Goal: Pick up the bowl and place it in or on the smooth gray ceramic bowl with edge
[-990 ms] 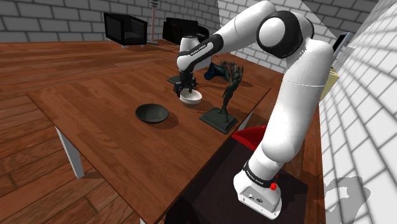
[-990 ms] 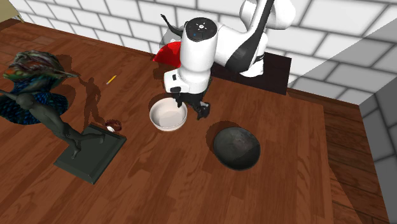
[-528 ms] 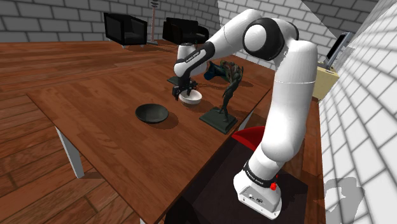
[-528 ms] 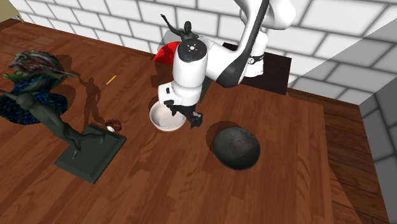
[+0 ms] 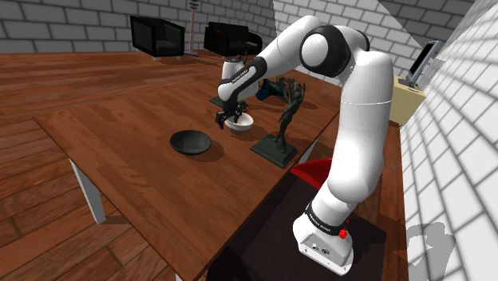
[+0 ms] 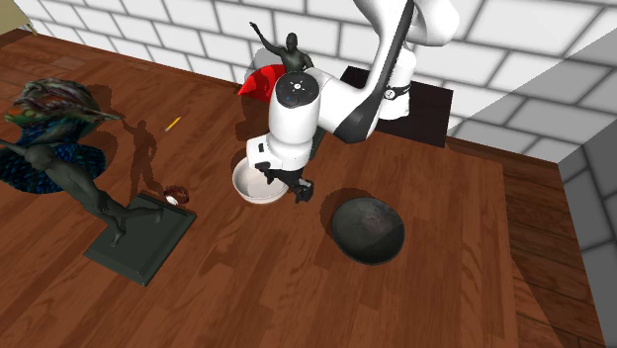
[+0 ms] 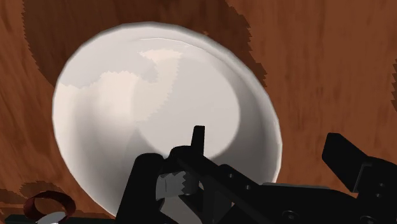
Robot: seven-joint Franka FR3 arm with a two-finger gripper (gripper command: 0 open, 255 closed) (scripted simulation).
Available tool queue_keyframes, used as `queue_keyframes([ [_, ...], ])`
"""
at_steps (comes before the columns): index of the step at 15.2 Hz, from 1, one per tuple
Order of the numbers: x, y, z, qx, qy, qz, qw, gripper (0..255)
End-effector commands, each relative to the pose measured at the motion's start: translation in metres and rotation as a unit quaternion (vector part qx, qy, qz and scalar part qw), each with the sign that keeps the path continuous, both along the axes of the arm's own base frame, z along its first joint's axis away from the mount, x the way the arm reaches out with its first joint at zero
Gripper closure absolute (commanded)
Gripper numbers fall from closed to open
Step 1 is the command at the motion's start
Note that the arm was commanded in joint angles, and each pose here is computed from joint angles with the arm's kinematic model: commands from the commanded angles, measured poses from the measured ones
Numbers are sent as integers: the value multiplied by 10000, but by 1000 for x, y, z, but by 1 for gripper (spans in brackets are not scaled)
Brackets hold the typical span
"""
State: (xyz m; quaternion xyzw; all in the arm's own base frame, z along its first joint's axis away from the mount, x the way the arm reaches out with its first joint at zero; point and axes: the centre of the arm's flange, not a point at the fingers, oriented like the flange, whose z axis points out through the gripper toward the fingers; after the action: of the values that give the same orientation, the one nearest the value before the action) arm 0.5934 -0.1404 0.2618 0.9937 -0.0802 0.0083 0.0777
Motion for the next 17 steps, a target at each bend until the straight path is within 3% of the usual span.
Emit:
queue_keyframes([
  [1, 0, 0, 0, 0, -1, 0, 10000, 0],
  [2, 0, 0, 0, 0, -1, 0, 10000, 0],
  [3, 0, 0, 0, 0, -1, 0, 10000, 255],
  [12, 0, 0, 0, 0, -1, 0, 10000, 255],
  [17, 0, 0, 26, 0, -1, 0, 10000, 255],
])
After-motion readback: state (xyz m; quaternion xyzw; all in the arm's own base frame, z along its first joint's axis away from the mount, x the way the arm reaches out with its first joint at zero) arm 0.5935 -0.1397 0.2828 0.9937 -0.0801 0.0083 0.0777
